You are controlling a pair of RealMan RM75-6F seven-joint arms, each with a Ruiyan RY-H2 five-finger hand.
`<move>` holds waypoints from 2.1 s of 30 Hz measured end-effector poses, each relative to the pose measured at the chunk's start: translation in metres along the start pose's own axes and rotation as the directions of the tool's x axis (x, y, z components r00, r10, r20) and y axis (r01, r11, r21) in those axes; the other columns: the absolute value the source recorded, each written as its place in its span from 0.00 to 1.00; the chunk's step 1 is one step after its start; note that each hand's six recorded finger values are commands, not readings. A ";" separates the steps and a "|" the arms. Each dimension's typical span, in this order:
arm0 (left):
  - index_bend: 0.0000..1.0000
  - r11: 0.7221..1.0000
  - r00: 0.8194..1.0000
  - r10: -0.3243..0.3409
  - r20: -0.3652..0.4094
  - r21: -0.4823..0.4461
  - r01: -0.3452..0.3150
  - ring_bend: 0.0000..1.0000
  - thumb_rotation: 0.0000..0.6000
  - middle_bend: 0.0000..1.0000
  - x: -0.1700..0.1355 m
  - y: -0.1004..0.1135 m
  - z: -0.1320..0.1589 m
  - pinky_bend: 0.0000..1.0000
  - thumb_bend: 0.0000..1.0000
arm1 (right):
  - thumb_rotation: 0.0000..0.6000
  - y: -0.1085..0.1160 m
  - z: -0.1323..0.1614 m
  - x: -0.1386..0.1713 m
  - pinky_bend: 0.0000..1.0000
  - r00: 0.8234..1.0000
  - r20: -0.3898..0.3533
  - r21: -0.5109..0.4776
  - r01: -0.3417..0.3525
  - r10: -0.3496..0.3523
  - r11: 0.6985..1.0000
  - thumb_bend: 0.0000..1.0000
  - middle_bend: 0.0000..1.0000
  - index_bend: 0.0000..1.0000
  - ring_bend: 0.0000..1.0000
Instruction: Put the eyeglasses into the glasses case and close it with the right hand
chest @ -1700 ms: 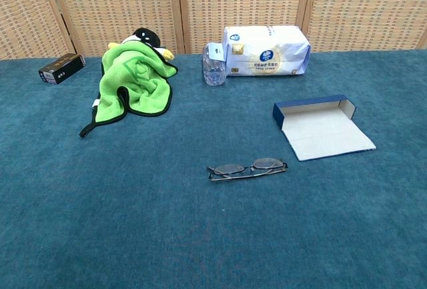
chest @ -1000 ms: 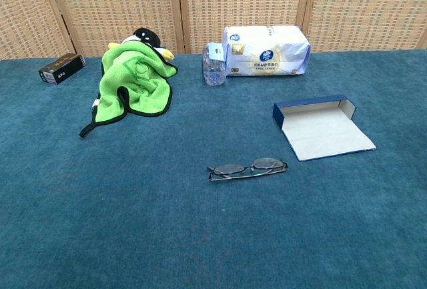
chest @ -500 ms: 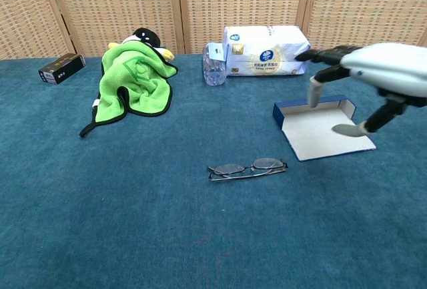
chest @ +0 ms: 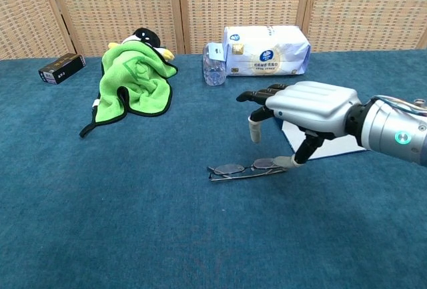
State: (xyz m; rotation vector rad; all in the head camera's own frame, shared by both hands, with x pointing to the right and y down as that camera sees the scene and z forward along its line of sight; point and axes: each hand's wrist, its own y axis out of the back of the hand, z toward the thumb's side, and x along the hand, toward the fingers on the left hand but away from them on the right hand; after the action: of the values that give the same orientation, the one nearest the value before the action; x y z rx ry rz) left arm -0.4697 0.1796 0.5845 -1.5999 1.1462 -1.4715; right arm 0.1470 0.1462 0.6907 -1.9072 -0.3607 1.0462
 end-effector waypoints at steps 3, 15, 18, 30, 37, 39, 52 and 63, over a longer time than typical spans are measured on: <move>0.00 1.000 1.000 0.002 0.002 -0.002 -0.002 0.00 1.00 0.00 -0.001 0.001 0.001 0.00 0.00 | 1.00 -0.006 0.002 -0.003 0.00 1.000 0.011 0.004 -0.014 0.014 1.000 0.36 0.00 0.38 0.00; 0.00 1.000 1.000 0.002 0.002 -0.003 -0.002 0.00 1.00 0.00 -0.001 0.001 0.001 0.00 0.00 | 1.00 -0.018 0.010 -0.007 0.00 0.999 0.031 -0.030 -0.032 0.033 0.999 0.39 0.00 0.39 0.00; 0.00 1.000 1.000 -0.001 -0.001 -0.003 0.001 0.00 1.00 0.00 -0.001 0.000 0.000 0.00 0.00 | 1.00 -0.020 0.013 -0.010 0.00 0.999 0.038 -0.048 -0.030 0.032 0.998 0.40 0.00 0.39 0.00; 0.00 1.000 1.000 -0.008 -0.006 0.000 0.008 0.00 1.00 0.00 0.000 -0.002 0.000 0.00 0.00 | 1.00 -0.033 0.017 -0.024 0.00 0.996 0.078 -0.069 -0.035 0.040 0.997 0.41 0.00 0.42 0.00; 0.00 1.000 1.000 -0.012 -0.006 0.001 0.012 0.00 1.00 0.00 0.001 -0.003 0.000 0.00 0.00 | 1.00 -0.037 0.015 -0.026 0.00 0.995 0.096 -0.085 -0.031 0.039 0.996 0.41 0.01 0.47 0.00; 0.00 1.000 1.000 -0.013 -0.006 0.002 0.013 0.00 1.00 0.00 0.001 -0.003 0.000 0.00 0.00 | 1.00 -0.038 0.015 -0.027 0.00 0.995 0.097 -0.089 -0.030 0.038 0.996 0.41 0.01 0.48 0.00; 0.00 1.000 1.000 -0.017 -0.009 0.001 0.017 0.00 1.00 0.00 0.002 -0.005 -0.001 0.00 0.00 | 1.00 -0.046 0.018 -0.032 0.00 0.994 0.103 -0.089 -0.032 0.041 0.996 0.44 0.06 0.59 0.00; 0.00 1.000 1.000 -0.020 -0.011 0.001 0.020 0.00 1.00 0.00 0.002 -0.006 -0.001 0.00 0.00 | 1.00 -0.037 0.016 -0.029 0.00 0.995 0.094 -0.073 0.017 -0.010 0.997 0.44 0.09 0.61 0.00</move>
State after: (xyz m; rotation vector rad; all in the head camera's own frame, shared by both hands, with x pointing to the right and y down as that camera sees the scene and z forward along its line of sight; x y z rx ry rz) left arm -0.4696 0.1800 0.5904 -1.6089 1.1382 -1.4951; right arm 0.1233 0.1582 0.7328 -1.9225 -0.4713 1.1303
